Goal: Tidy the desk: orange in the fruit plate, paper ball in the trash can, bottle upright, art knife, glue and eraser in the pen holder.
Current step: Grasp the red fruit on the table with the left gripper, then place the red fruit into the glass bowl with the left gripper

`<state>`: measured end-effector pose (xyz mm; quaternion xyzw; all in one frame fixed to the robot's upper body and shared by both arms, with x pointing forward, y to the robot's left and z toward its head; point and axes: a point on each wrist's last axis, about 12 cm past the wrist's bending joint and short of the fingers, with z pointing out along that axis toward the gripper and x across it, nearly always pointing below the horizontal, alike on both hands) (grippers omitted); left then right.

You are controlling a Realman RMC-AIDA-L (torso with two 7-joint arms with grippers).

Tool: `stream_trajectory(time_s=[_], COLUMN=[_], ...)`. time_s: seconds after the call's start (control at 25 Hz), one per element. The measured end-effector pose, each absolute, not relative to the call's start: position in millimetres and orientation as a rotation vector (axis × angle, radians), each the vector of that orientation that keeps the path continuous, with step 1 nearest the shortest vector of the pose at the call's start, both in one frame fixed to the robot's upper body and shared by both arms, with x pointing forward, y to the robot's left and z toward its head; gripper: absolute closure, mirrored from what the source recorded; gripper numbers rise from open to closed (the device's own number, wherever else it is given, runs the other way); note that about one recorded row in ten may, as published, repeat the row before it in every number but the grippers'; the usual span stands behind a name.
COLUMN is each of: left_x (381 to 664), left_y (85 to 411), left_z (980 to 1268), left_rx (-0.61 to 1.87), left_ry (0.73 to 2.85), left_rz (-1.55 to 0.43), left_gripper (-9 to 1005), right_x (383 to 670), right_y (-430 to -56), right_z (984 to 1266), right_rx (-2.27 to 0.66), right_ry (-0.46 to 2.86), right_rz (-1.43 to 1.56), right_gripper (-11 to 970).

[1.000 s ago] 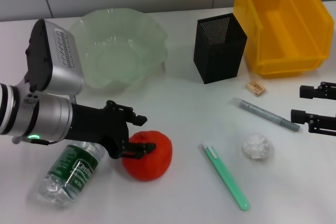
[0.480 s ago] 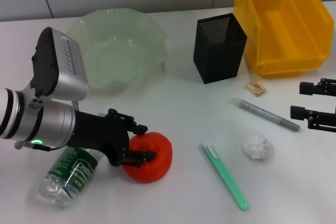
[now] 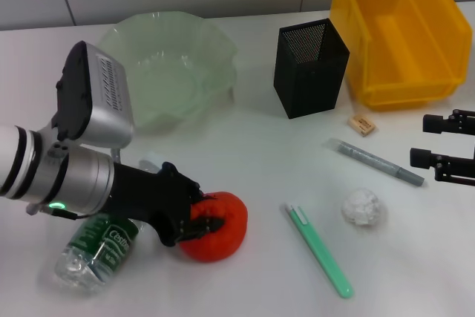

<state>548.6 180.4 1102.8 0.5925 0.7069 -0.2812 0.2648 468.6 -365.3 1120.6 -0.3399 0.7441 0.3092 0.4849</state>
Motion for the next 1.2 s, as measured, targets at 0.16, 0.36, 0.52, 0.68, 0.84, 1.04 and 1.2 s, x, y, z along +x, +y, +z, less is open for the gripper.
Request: stream_trajectory(time_s=[0.16,0.36,0.52,0.68,0.84,1.04,1.2], left_x=[546.9,544.7,544.1,548.1,563.3,591.1,610.0], left_y=[178.5,176.5,176.7,176.2,182.7,188.1,186.6], left_z=[1103.3,1110.6,1116.9,1150.5,1169.1,1182.5,1182.0], left_rx=[1.616,1.625,1.620,1.589,1.473,1.274,1.149], left_ry=[1.904,1.886,1.877,1.792,1.748,1.693,1.670], left_rz=[-0.769,-0.780,-0.771,-0.661,-0.535,-0.324,-0.207], left_gripper=[696,788,811,829,851,883,898], right_x=[468.3,466.1,465.5,464.4,463.0,463.1,464.7], right_y=[-365.3,-366.5,-366.8,-366.2,-365.3,-363.6,-360.9], right_z=[1120.5,1119.3,1118.8,1116.2,1112.7,1109.6,1107.4], right_rx=[-0.827,-0.821,-0.820,-0.812,-0.805,-0.803,-0.805], right_ry=[1.812,1.818,1.818,1.820,1.821,1.821,1.818], right_rz=[0.754,0.753,0.753,0.766,0.780,0.791,0.804], right_gripper=[298,298,298,298,298,299,299])
